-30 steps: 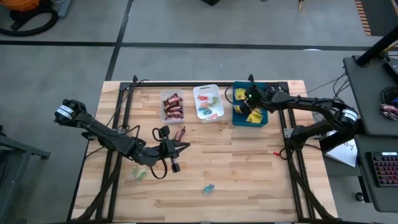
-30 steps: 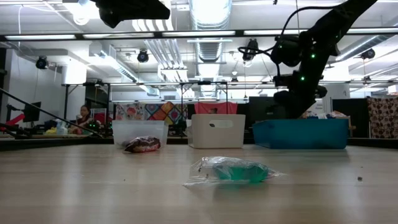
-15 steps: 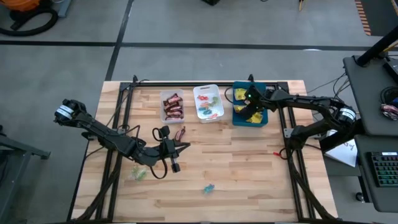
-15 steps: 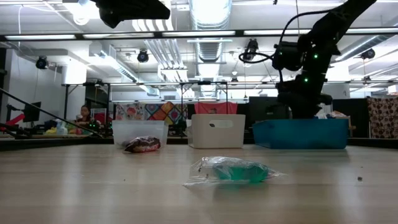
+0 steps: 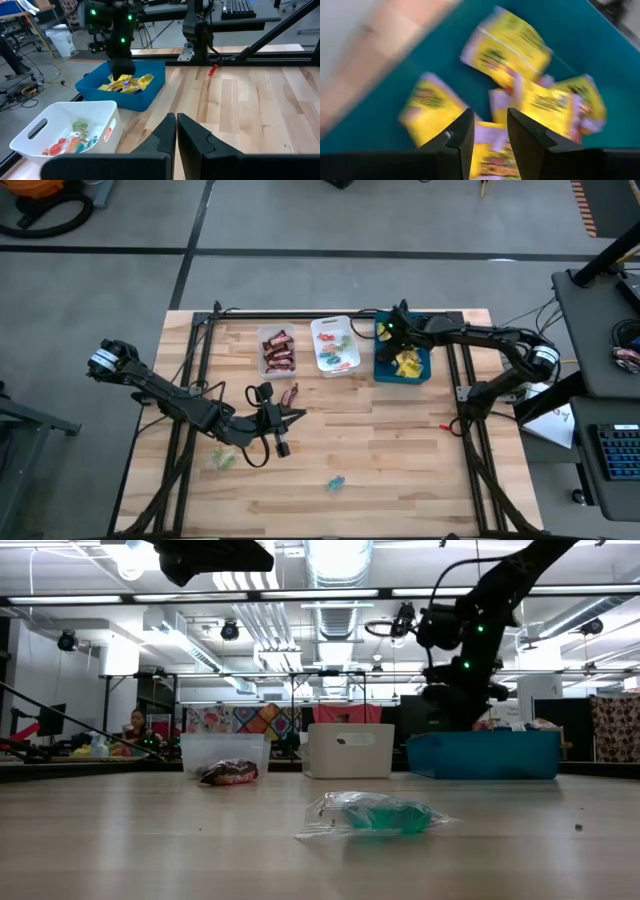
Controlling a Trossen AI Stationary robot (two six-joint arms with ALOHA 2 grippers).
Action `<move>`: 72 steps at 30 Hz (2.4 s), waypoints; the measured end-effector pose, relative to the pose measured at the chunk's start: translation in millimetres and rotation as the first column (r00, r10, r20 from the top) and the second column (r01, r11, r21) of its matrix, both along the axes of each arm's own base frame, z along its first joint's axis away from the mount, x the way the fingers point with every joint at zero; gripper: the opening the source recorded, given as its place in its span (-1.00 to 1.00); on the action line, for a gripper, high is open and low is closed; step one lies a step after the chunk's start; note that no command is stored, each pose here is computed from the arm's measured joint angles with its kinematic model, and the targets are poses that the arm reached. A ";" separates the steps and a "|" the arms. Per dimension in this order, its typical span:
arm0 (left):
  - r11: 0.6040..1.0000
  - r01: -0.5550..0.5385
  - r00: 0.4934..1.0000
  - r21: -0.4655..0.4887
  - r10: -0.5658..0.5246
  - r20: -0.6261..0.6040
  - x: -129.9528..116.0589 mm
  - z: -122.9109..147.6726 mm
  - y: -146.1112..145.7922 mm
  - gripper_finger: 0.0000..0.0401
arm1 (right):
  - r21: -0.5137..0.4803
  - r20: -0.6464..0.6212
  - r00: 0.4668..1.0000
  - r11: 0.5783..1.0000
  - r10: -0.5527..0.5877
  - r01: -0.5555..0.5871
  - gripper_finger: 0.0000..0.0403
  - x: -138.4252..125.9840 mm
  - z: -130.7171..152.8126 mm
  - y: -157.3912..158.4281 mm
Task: Sort candy
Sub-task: Put the brown candy bar into the transparent bin
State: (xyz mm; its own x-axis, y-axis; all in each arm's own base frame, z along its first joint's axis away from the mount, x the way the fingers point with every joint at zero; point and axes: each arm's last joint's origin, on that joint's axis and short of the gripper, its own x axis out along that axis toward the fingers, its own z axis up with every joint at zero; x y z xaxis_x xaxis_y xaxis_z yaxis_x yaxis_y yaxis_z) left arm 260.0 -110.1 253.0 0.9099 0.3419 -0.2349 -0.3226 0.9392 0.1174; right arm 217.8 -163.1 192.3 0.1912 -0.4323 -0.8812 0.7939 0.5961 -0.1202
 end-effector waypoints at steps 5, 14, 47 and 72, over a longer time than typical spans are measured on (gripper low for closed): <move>1.000 0.000 0.999 -0.002 0.000 -0.037 -1.7 -4.8 0.0 -1.00 | 0.031 0.060 0.996 0.997 0.064 -0.066 -0.46 16.1 29.4 20.5; 0.946 0.271 0.947 -0.175 -0.295 -0.129 -3.1 -13.4 -8.3 -1.00 | 0.142 0.201 0.907 0.905 0.371 -0.402 -0.46 42.1 79.4 112.1; 0.784 -0.467 0.859 -0.409 0.291 -0.422 6.3 -87.9 40.8 -0.18 | 0.272 0.133 0.706 0.659 0.696 -0.701 -0.46 45.1 33.1 282.5; 0.753 -0.652 0.633 -0.087 0.478 -0.609 36.0 -135.6 52.4 0.03 | 0.248 0.133 0.706 0.667 0.695 -0.703 -0.46 46.1 33.4 282.1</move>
State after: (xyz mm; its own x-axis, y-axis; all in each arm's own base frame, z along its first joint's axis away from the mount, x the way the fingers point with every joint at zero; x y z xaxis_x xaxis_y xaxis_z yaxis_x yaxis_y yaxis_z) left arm 296.0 -57.7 117.4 0.2546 0.5859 -0.7693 -0.7679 0.6060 0.2075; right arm 263.9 119.0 225.7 0.3652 0.0812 -0.9274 0.1317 0.9817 0.1378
